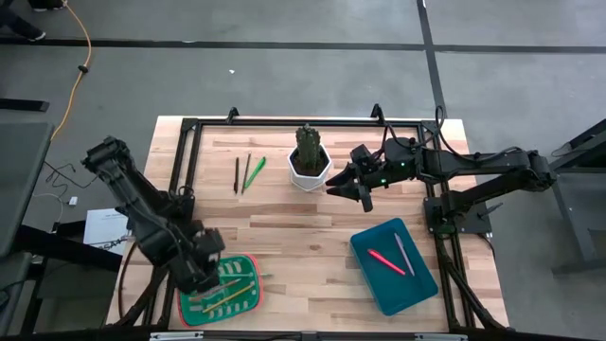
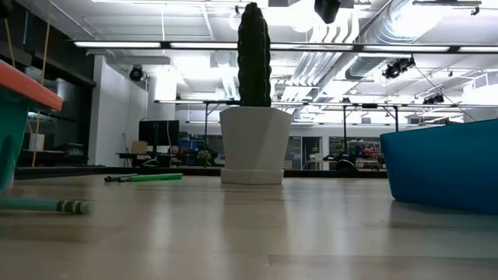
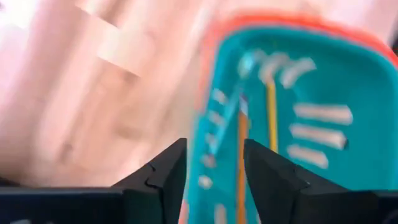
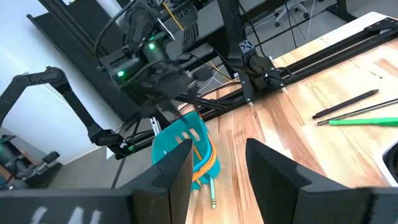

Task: Sort pens & pencils
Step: Put the blue pencil into the green bin

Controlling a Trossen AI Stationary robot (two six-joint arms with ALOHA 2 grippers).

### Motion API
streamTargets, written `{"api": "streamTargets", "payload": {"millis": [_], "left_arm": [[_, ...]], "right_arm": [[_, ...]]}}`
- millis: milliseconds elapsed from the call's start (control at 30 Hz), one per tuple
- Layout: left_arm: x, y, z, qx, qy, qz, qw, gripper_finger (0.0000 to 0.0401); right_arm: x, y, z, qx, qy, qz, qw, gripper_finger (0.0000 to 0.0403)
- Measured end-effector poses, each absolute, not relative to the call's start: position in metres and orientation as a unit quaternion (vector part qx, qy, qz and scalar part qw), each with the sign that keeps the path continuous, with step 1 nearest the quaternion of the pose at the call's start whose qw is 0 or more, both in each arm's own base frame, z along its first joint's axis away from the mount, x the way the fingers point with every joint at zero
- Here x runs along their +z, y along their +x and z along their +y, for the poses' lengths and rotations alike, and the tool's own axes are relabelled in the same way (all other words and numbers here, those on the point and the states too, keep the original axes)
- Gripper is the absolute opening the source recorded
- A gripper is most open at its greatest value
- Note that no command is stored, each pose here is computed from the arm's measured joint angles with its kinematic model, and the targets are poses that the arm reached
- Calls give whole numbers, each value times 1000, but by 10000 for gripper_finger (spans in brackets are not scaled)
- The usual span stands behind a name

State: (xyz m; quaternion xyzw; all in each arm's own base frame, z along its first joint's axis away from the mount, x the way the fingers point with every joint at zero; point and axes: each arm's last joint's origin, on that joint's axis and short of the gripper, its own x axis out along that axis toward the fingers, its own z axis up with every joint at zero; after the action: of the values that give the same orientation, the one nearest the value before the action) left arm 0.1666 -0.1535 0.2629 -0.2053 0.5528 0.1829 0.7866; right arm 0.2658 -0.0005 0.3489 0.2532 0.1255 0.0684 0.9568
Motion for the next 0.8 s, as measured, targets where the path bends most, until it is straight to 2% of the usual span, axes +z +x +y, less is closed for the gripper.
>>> {"api": "streamTargets", "payload": {"millis": [267, 533, 800], "left_arm": [[284, 177, -91, 247, -164, 503, 812, 98], [293, 183, -17, 295, -118, 509, 800, 63], [279, 191, 56, 273, -160, 483, 817, 49]], "right_arm": [[350, 266, -1, 69, 252, 122, 958, 140], [350, 266, -1, 69, 252, 122, 958, 140], [350, 266, -1, 69, 252, 122, 958, 140]]}}
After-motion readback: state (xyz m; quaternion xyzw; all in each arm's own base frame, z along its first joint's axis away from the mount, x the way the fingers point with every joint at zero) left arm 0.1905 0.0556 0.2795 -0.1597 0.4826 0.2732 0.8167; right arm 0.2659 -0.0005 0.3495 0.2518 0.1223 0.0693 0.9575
